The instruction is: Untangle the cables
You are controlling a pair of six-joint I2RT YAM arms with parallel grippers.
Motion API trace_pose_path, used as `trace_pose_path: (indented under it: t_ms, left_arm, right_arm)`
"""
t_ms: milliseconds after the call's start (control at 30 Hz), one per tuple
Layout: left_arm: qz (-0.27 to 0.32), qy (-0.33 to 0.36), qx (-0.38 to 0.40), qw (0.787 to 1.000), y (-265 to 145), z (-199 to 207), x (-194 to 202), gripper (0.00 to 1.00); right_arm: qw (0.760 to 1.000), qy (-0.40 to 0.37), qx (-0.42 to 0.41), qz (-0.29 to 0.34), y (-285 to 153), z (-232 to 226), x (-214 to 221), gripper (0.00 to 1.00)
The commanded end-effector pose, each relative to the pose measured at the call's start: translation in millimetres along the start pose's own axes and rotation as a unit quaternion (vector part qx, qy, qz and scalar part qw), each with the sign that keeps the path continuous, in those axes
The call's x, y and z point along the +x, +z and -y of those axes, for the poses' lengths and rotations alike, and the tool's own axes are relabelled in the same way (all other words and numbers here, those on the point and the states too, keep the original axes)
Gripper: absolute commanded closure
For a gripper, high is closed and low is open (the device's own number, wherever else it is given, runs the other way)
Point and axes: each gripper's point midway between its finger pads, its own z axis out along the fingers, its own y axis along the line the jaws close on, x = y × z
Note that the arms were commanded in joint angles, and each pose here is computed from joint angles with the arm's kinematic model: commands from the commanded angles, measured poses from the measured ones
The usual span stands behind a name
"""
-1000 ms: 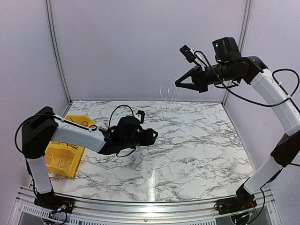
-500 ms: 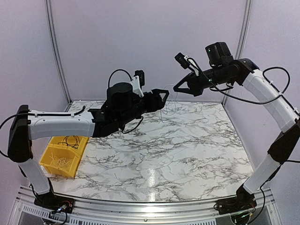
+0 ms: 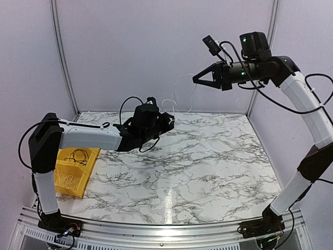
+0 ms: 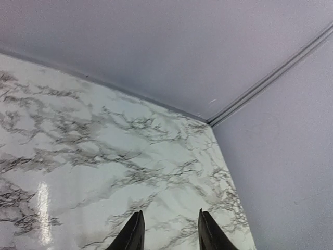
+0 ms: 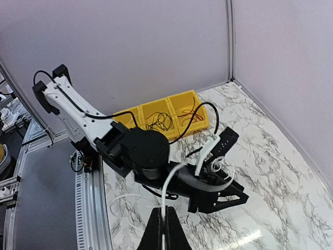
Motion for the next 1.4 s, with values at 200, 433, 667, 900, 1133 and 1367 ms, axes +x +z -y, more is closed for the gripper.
trace_pose_path:
  t_ms: [200, 433, 667, 900, 1133, 1367]
  left_arm:
    - [-0.091, -0.008, -0.095, 0.991, -18.2, -101.8, 68.6, 0.61]
    - [-0.058, 0.072, -0.062, 0.994, -79.3, -81.3, 26.3, 0.48]
    - [-0.015, 0.231, 0.093, 0.969, -151.8, 0.3, -28.9, 0.36]
    - [-0.066, 0.257, 0.202, 0.943, -159.6, 58.2, -31.3, 0.30]
    - [-0.143, 0.224, 0.201, 0.943, -127.0, 78.6, -17.1, 0.37]
    - [-0.167, 0.236, 0.189, 0.938, -104.1, 67.8, 2.5, 0.57]
  right_arm:
    - [0.997, -0.038, -0.005, 0.061, -33.2, -23.6, -42.9, 1.00]
    - [0.998, -0.038, 0.047, -0.001, -9.4, 18.4, 0.3, 1.00]
    - [0.995, -0.038, 0.056, -0.069, 16.8, 36.7, 46.8, 1.00]
    - [0.994, -0.035, 0.028, -0.103, 42.9, 33.6, 69.3, 1.00]
    - [0.993, -0.049, 0.004, -0.107, 52.4, 18.7, 69.7, 1.00]
    - [0.993, -0.049, -0.009, -0.106, 51.4, 7.9, 71.8, 1.00]
